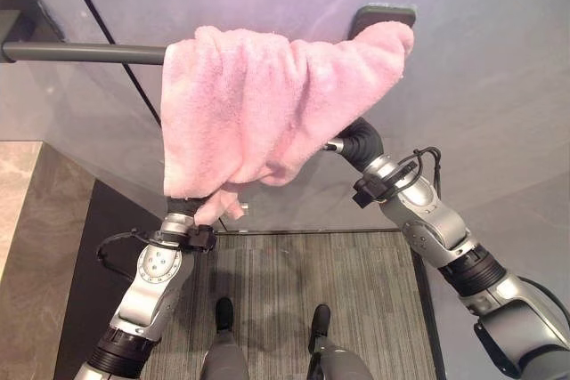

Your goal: Put brush and paste in cup on sink, flatten towel.

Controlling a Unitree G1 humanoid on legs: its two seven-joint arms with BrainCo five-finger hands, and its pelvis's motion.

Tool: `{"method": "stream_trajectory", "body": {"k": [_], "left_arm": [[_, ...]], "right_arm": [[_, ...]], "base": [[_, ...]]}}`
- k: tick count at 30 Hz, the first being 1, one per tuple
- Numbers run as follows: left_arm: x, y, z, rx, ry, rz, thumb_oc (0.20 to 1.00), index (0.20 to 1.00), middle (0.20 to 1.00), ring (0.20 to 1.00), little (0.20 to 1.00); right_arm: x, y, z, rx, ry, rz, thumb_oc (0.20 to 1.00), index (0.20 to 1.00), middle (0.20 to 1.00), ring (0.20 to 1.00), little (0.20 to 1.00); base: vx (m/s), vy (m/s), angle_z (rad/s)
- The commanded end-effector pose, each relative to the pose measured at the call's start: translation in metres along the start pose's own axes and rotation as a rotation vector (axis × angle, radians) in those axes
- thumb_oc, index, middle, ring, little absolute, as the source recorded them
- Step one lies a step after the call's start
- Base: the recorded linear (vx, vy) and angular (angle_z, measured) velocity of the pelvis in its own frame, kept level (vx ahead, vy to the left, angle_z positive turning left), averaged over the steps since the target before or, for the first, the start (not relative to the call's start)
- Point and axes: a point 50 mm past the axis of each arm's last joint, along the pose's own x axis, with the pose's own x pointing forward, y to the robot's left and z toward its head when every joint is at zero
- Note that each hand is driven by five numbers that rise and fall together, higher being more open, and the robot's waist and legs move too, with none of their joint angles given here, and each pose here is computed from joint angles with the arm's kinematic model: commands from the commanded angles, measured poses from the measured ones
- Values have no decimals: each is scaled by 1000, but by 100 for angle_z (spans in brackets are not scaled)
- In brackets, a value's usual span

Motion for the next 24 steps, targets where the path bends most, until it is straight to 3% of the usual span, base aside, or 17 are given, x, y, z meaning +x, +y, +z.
{"method": "stream_trajectory", "body": {"k": [1, 13, 24], "left_arm": [[4, 9, 9, 55, -51, 4, 200, 200, 200, 200, 200], [-4, 14, 14, 83, -52, -12, 200, 200, 200, 200, 200], [2, -2, 71, 51, -318, -93, 200, 200, 200, 200, 200]], "right_arm": [[11, 9, 37, -7, -233, -10, 200, 200, 200, 200, 200], [-28, 25, 51, -109, -298, 54, 200, 200, 200, 200, 200], [-41, 55, 81, -79, -438, 241, 200, 200, 200, 200, 200]], "base": [[0, 0, 0], [-1, 4, 2], [-16, 19, 2]]}}
